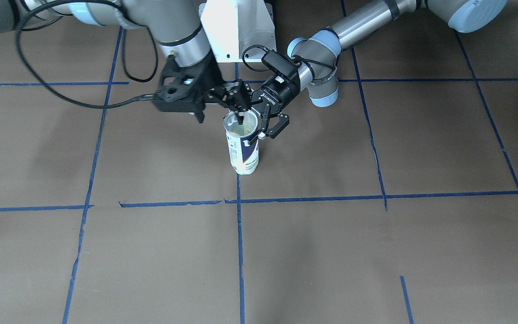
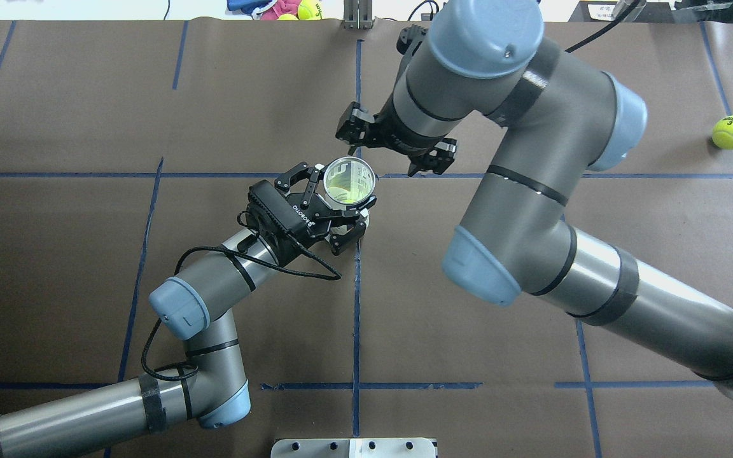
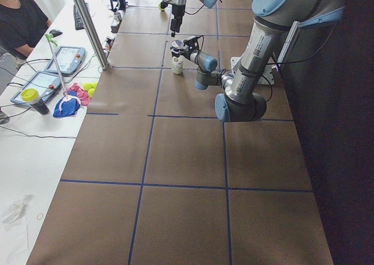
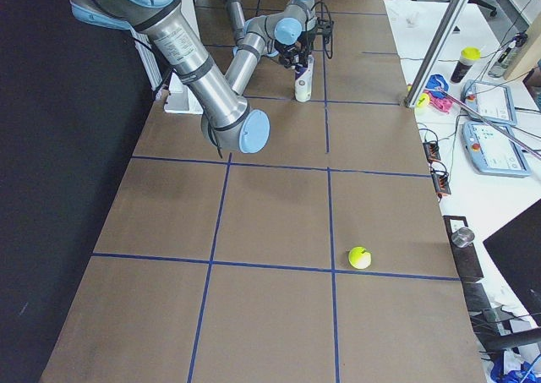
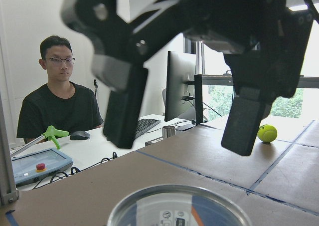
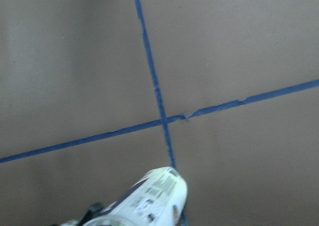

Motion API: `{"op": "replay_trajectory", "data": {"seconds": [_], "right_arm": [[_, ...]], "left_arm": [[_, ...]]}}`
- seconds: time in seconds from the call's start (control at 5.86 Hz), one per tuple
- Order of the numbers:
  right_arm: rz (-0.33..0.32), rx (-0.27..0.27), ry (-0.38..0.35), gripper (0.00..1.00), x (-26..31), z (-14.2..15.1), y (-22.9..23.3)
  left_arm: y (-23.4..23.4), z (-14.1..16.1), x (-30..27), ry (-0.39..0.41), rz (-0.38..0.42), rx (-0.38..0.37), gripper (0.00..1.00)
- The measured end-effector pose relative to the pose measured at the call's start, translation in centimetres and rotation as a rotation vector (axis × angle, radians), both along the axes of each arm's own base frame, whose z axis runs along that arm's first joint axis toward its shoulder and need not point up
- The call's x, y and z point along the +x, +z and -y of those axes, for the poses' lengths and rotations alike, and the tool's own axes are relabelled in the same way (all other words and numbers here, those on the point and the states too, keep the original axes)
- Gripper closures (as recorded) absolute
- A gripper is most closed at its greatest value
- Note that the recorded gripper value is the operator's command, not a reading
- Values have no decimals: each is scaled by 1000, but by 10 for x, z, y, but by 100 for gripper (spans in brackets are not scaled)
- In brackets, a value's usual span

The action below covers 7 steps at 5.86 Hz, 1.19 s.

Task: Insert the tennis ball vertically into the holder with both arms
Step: 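Release the ball into the can and raise the right gripper away, then move the right gripper to the farther tennis ball and grasp it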

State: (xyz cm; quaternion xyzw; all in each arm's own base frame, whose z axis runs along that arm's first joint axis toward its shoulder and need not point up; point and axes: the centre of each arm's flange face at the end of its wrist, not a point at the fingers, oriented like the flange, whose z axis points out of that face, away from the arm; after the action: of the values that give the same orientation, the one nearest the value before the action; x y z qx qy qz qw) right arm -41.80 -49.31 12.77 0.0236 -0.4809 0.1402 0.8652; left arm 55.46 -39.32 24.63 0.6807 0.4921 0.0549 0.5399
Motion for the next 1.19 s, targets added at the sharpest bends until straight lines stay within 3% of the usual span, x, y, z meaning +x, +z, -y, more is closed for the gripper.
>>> {"op": "replay_trajectory", "data": {"seconds": [0.34,0.51,1.02,1.19], "right_arm": [[-151,103,-76,5,86,53,113],[-236,129,-125,5,122,79,172],[-397,87,-302,4,259,164,373],[-436,124,-352,3,284,174,437]], "left_arm": [[1,0,-1,0,-2,1,10],[1,0,-1,0,-3,1,10],[1,0,-1,0,-2,0,10],[2,0,-1,0,-2,0,10]]}}
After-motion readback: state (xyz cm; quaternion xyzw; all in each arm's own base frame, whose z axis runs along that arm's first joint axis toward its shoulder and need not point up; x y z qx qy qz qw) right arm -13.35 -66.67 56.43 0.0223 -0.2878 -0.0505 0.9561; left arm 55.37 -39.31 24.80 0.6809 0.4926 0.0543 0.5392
